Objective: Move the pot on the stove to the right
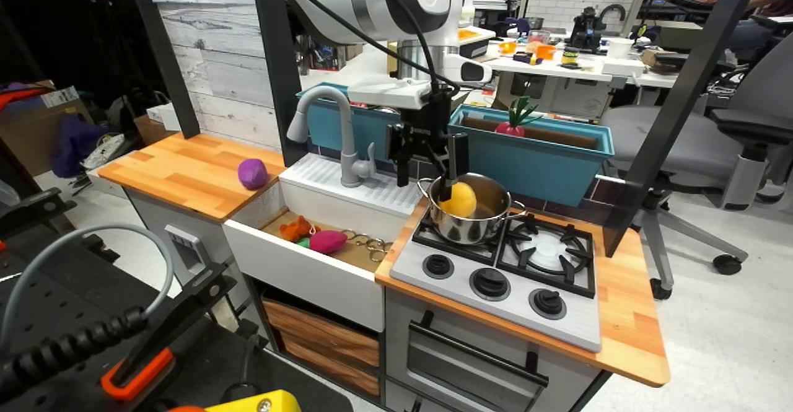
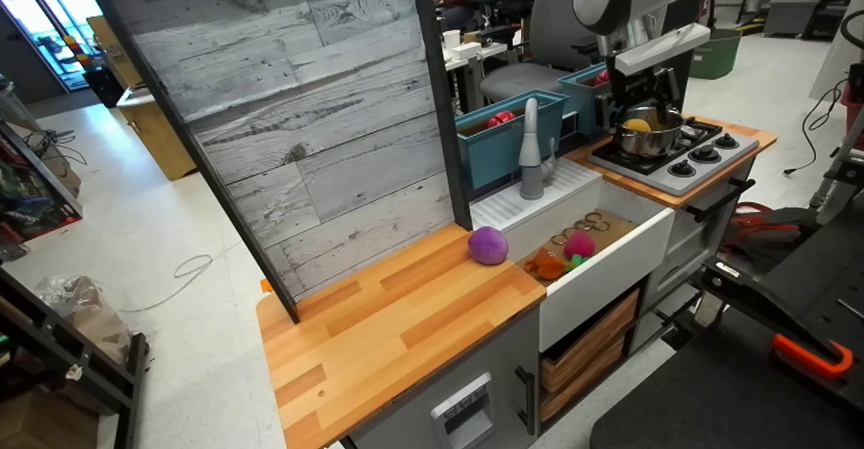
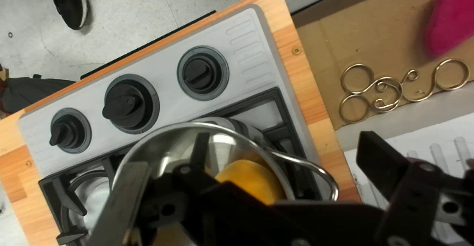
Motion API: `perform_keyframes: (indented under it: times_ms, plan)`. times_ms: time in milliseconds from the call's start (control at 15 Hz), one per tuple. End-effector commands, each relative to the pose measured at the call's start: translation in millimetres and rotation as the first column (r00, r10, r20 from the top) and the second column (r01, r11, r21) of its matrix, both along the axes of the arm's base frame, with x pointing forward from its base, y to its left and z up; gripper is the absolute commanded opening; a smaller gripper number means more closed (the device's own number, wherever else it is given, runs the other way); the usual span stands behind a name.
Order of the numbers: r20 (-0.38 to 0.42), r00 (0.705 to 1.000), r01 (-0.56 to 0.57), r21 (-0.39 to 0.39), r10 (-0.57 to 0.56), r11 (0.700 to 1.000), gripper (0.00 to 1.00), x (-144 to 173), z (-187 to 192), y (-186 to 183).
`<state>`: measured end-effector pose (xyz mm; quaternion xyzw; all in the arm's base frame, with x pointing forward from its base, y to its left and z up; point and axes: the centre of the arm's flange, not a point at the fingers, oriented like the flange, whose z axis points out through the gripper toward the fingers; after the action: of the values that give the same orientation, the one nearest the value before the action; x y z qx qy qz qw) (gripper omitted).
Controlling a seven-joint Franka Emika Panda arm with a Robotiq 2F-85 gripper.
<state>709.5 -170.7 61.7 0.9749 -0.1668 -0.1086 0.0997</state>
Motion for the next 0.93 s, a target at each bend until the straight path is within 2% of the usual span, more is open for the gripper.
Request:
perform_keyframes:
  times_ms: [0, 333, 400, 467, 867]
  plan:
    - [-0.057, 0.997, -0.057, -0.017, 0.056, 0.998, 1.0, 20.4, -12.1, 0.5]
    - [-0.094, 0.989, -0.124, -0.071, 0.118, 0.99, 1.0, 22.4, -29.0, 0.9]
    - [-0.098, 0.987, -0.136, -0.077, 0.129, 0.988, 0.75, 22.2, -32.4, 1.0]
    - [-0.108, 0.984, -0.151, -0.084, 0.142, 0.985, 0.74, 20.5, -33.8, 0.7]
    - [-0.112, 0.982, -0.163, -0.108, 0.151, 0.981, 0.27, 11.9, -24.3, -8.5]
